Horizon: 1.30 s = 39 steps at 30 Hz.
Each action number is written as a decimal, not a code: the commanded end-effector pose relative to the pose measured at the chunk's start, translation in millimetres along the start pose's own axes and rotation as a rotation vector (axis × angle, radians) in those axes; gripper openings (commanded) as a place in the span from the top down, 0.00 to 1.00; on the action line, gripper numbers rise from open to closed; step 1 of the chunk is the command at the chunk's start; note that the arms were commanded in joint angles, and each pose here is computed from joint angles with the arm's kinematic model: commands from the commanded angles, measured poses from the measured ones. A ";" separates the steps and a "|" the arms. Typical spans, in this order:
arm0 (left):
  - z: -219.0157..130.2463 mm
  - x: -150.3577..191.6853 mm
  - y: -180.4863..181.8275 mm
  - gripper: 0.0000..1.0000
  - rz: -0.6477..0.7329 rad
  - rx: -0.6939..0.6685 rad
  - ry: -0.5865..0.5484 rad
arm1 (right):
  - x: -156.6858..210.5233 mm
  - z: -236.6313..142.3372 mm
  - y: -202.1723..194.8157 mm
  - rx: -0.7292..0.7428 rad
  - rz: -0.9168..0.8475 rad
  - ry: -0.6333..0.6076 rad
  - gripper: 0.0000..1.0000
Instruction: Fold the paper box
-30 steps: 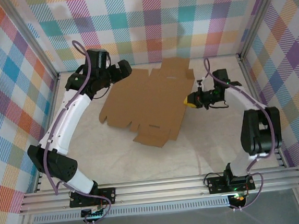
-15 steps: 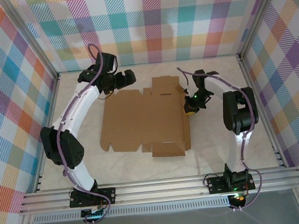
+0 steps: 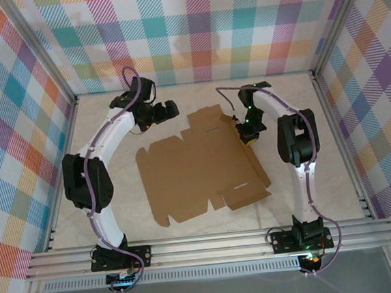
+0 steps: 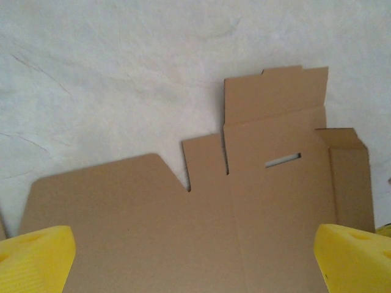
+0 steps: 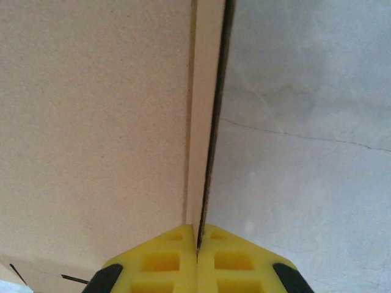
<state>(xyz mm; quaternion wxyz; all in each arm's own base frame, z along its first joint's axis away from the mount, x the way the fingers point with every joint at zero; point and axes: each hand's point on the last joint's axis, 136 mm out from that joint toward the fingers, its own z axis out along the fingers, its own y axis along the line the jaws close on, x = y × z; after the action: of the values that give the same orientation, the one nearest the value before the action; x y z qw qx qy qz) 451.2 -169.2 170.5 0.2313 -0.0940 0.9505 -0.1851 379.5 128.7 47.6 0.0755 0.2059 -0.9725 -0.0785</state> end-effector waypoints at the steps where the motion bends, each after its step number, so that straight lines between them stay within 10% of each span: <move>1: 24.3 22.3 10.5 0.00 -0.056 0.032 0.069 | -1.1 -0.4 -1.2 0.015 -0.016 -0.007 0.93; 19: 53.4 126.2 68.2 0.02 -0.294 -0.055 0.194 | -14.7 -27.6 30.9 -0.134 0.144 -0.442 0.71; 27: 60.4 144.7 85.8 0.01 -0.259 -0.111 0.233 | -0.8 -40.7 15.4 -0.093 0.213 -0.562 0.35; 39: 63.2 152.5 88.6 0.01 -0.264 -0.112 0.253 | 21.2 4.7 12.1 -0.228 0.293 -0.502 0.37</move>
<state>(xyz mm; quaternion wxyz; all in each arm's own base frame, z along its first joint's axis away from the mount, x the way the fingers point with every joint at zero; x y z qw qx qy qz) 356.8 -155.0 38.5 0.1015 -0.2093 0.9526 -0.1960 353.7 123.2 50.2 -0.1291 0.0322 -0.9710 -0.1988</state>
